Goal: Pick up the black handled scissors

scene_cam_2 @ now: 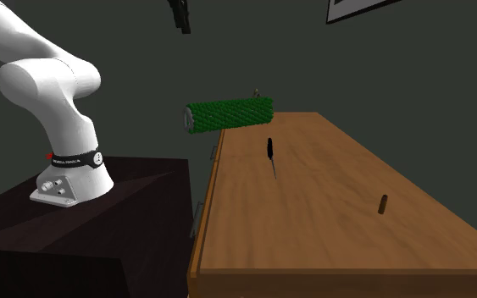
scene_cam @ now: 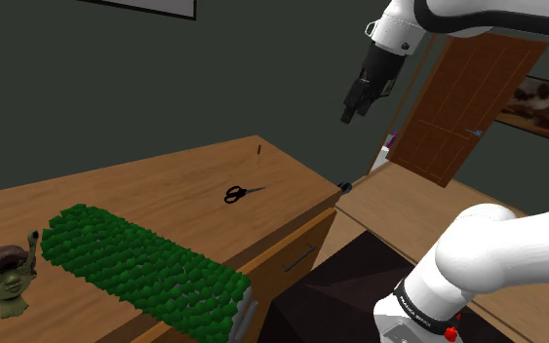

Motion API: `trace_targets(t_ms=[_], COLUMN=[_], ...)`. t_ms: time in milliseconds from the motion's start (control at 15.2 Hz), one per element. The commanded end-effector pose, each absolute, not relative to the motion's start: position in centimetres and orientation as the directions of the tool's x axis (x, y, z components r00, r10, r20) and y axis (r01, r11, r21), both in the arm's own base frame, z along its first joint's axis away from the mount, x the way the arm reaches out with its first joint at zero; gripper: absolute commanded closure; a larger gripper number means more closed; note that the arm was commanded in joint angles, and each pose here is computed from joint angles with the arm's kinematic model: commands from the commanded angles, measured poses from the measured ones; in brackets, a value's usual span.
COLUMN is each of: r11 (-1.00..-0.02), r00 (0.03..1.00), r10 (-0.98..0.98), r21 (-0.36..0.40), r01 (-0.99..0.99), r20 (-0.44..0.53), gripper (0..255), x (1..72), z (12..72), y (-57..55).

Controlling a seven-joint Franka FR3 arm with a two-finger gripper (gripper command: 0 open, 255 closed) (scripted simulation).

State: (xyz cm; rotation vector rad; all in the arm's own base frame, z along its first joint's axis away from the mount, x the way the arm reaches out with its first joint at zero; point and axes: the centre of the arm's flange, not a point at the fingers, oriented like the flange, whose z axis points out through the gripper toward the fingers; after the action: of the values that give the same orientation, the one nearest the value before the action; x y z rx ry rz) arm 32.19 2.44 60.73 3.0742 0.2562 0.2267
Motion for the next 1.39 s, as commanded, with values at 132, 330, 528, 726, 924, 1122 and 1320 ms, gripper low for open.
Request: trace_targets(t_ms=[132,330,528,726,924,1122,1320], r11=[-0.967,-0.925,-0.867,-0.793,-0.707,-0.607,-0.498], r00=[0.960,0.922,0.867,0.795,0.709,0.609,0.498], r10=[0.254,0.379,0.497,0.607,0.705,0.790,0.861], r21=[0.066,0.071,0.071,0.066,0.056,0.041,0.021], r01=[0.248,0.374,0.494,0.605,0.705,0.793,0.867], r20=[0.117,0.079,0.041,0.003,-0.034,-0.069,-0.102], gripper=[0,0,0,0,0,0,0], x=[34.6,38.1,41.5,44.7,47.8,50.5,52.9], z=[59.1,56.7,54.1,51.4,48.6,45.6,42.5], y=[2.2,2.1,2.5,3.3,4.4,5.8,7.6])
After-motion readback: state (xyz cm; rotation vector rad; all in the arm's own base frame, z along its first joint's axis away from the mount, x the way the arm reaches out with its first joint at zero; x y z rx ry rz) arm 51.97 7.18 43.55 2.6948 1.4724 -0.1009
